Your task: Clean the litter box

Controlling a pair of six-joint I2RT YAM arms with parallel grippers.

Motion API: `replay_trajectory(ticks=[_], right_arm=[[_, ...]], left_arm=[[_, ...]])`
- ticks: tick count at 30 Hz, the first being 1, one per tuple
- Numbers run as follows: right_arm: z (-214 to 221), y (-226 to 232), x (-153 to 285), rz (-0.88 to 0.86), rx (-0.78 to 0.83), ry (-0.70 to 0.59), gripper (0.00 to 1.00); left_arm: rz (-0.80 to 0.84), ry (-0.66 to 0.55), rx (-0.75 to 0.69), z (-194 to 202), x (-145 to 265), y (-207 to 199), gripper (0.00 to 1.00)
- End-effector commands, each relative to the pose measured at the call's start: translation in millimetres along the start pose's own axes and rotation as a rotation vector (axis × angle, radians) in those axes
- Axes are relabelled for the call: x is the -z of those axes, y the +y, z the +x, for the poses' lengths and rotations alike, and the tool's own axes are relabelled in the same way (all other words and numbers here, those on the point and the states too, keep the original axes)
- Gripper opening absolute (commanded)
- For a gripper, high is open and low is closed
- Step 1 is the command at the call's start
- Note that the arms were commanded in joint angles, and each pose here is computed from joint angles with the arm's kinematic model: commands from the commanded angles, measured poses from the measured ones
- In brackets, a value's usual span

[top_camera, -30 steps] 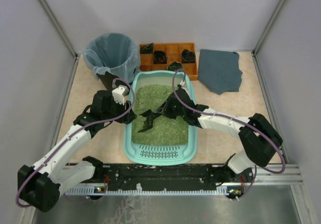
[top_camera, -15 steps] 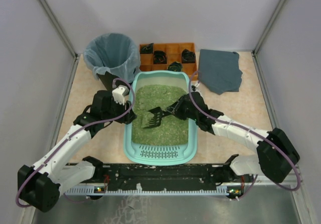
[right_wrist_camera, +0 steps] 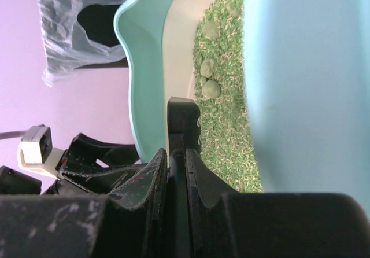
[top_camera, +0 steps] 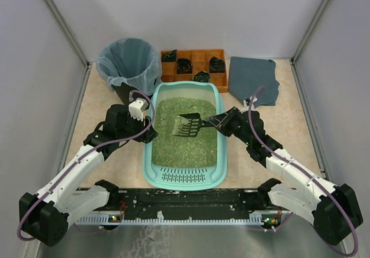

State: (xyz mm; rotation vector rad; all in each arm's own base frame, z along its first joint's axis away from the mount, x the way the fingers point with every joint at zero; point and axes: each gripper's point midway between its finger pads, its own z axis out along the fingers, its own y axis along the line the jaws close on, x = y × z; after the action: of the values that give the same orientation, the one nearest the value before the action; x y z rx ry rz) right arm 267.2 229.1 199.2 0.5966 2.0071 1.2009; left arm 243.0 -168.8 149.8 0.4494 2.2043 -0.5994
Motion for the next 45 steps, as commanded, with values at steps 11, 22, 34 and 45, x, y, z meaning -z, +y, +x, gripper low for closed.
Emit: replay_trajectory(ticks=[11, 22, 34, 45], right_arm=[[-21.3, 9.7, 22.8, -0.304, -0.180, -0.014, 0.00], [-28.4, 31.7, 28.4, -0.375, -0.113, 0.004, 0.00], [-46.9, 14.4, 24.8, -0.307, -0.176, -0.077, 0.00], [-39.9, 43.4, 21.3, -0.387, -0.162, -0.026, 0.00]], left_arm=[[0.077, -0.012, -0.016, -3.7, 1.1, -16.8, 0.60], [0.081, -0.006, -0.016, -2.6, 0.0, -17.0, 0.61], [0.078, 0.000, -0.011, -2.1, -0.2, -16.8, 0.62], [0.069, -0.008, -0.013, -2.8, 0.0, -15.3, 0.62]])
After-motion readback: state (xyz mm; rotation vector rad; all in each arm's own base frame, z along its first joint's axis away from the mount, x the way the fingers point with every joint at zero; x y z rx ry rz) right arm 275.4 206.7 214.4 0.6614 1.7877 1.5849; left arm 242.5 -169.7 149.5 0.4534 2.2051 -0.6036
